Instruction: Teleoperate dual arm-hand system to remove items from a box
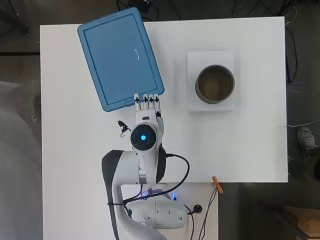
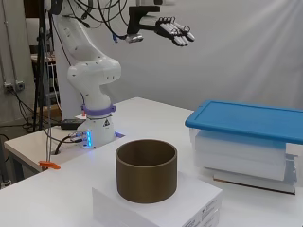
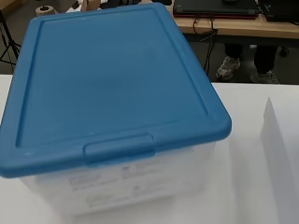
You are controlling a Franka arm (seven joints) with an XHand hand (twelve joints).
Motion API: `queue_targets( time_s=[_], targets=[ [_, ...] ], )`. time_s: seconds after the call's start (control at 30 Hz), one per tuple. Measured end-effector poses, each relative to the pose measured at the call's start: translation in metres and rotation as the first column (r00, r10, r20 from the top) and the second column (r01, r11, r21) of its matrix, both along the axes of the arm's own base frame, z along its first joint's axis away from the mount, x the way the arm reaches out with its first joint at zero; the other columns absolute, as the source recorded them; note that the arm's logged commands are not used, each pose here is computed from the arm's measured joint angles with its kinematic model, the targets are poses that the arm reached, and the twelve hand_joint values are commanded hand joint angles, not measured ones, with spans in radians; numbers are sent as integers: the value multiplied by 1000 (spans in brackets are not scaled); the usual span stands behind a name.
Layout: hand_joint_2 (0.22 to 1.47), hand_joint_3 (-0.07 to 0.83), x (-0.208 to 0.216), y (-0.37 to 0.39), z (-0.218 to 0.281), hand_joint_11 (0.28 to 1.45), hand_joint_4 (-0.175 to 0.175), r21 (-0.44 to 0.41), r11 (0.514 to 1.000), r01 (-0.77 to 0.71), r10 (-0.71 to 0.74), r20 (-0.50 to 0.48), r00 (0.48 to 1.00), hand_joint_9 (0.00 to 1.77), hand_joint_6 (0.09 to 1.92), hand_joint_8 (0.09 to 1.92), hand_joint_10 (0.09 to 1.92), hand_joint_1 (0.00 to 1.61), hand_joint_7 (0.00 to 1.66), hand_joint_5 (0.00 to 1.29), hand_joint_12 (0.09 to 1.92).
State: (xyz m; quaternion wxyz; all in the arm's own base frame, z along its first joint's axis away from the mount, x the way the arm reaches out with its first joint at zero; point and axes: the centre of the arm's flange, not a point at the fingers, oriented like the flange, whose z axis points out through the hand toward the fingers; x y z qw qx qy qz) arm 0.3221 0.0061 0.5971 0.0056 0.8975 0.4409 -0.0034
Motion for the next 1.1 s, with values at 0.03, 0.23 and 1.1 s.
queue_targets(
  time_s=[0.03,0.23,1.1],
  targets=[
    [877,-6,13,3,6,477,77,-8,1000,-7,7,2,1000,546,87,87,87,107,544,351,87],
    [836,-14,66,37,14,442,83,-81,994,-71,72,5,997,424,87,87,87,110,403,293,87],
    [817,6,100,40,-151,373,117,-606,609,-512,551,-140,822,405,87,87,87,2,372,228,87]
  ],
)
